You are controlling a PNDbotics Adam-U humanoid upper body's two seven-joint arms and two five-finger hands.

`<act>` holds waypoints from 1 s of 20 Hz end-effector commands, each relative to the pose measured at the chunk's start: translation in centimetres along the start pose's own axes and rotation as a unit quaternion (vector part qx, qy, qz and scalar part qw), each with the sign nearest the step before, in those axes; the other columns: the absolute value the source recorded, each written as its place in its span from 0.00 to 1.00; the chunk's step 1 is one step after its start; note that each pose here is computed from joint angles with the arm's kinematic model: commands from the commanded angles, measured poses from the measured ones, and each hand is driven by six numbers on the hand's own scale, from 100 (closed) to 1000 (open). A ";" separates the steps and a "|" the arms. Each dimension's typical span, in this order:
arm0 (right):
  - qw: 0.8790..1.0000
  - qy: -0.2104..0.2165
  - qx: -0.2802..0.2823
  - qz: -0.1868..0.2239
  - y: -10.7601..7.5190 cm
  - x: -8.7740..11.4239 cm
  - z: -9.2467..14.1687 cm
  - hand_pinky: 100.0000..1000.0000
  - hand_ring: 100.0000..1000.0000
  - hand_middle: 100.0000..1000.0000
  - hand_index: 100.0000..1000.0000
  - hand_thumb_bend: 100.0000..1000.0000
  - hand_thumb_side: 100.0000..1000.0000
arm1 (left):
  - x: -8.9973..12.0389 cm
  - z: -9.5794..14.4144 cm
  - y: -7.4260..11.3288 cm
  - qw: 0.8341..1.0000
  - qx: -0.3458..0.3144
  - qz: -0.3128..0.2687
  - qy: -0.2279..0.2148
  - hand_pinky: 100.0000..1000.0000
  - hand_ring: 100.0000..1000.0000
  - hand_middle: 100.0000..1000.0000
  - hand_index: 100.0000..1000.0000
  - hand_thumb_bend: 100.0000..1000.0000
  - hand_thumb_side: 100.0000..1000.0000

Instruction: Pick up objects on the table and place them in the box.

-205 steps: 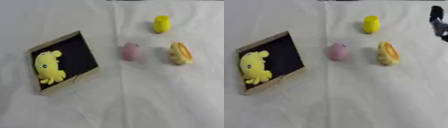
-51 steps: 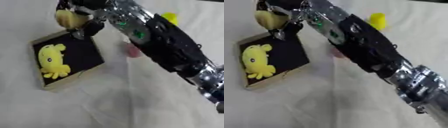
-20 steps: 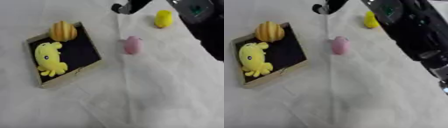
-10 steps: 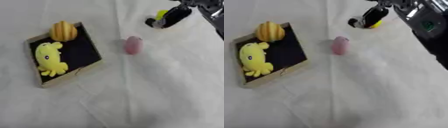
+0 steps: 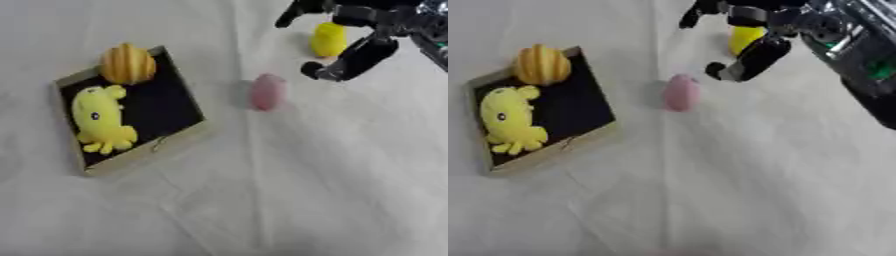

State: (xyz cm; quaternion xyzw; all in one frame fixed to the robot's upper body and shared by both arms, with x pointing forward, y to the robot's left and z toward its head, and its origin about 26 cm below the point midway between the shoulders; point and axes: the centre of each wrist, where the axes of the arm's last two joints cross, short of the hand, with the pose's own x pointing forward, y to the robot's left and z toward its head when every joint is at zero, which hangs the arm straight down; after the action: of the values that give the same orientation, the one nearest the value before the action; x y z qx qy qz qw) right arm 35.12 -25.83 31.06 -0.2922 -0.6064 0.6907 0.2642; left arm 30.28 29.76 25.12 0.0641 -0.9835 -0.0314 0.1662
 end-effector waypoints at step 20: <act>0.997 0.027 0.068 -0.028 4.3 -3.5 -1.9 0.91 0.91 0.75 0.87 0.16 0.20 | 0.7 -1.4 -0.1 1.000 0.006 0.003 -0.026 0.71 0.59 0.56 0.76 0.00 0.45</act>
State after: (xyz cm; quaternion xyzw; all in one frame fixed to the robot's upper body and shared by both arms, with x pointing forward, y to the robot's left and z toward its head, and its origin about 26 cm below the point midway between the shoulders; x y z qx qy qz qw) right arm 38.81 -27.10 26.26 -0.2628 -0.5630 0.7145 0.3216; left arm 30.42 29.41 25.62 0.0591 -0.9852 -0.0252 0.1586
